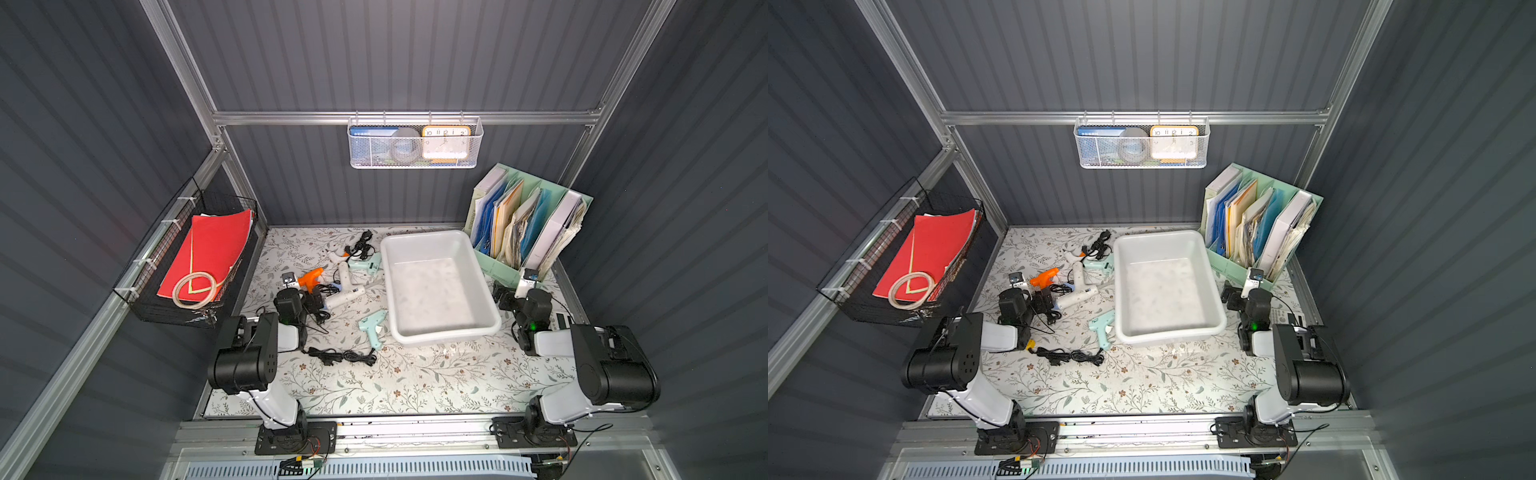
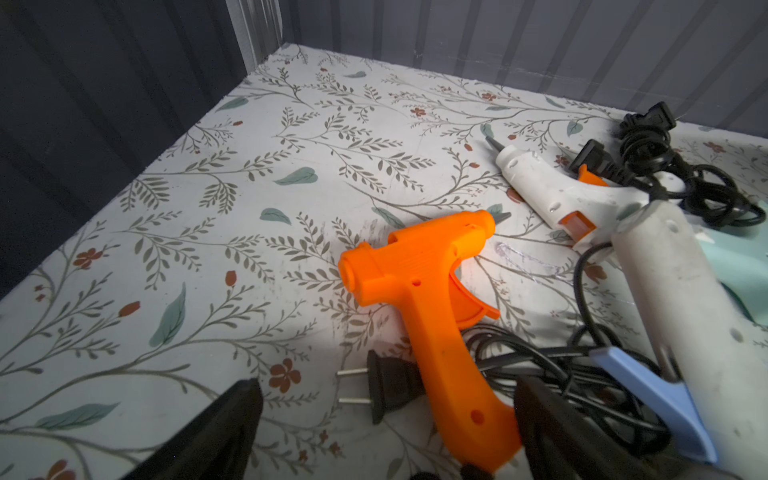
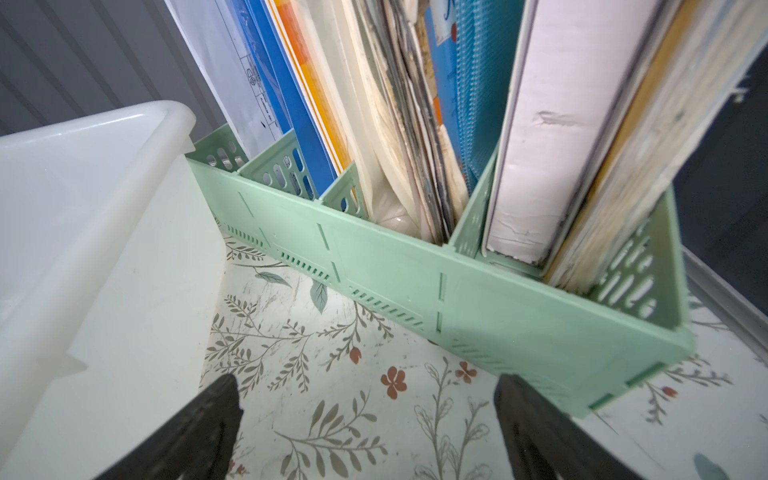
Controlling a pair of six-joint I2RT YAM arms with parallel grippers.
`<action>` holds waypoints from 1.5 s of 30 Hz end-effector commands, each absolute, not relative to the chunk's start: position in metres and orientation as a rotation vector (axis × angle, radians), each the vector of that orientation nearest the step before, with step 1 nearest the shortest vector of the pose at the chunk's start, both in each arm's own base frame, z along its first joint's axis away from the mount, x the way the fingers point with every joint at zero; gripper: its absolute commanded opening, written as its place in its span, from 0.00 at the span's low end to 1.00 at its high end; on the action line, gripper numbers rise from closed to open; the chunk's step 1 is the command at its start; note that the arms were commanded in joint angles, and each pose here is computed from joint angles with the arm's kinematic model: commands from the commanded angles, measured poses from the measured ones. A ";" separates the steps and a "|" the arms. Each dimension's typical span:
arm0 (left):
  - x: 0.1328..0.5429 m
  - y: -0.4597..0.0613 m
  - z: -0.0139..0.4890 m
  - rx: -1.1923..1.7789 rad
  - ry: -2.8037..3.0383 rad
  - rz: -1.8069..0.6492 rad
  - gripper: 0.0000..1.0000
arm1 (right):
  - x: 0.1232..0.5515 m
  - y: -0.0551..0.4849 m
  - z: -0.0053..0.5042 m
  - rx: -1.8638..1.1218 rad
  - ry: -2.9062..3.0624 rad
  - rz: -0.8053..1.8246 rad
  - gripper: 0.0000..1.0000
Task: Put the hot melt glue gun into the storage box
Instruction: Pick up the hot melt adhesive gun from the center of the board.
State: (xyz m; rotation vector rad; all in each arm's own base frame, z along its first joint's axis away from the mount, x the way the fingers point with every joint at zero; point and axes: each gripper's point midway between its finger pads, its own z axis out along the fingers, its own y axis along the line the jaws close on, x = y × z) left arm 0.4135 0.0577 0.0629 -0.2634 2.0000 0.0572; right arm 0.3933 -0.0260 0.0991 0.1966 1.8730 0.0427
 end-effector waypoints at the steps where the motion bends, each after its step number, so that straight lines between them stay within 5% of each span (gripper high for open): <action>1: 0.422 0.059 0.083 -0.281 1.995 0.052 1.00 | 0.387 -0.033 0.116 0.243 1.834 0.010 0.99; 19: 0.417 0.047 0.193 -0.492 1.997 -0.157 1.00 | 0.328 -0.067 0.213 0.545 1.824 -0.099 0.99; 35: 0.272 0.058 0.115 -1.410 2.085 -0.135 1.00 | 0.330 -0.055 0.251 0.519 1.844 -0.098 0.99; 45: 0.249 0.041 0.072 -1.454 2.260 0.009 0.94 | 0.340 -0.045 0.267 0.481 1.810 -0.065 0.99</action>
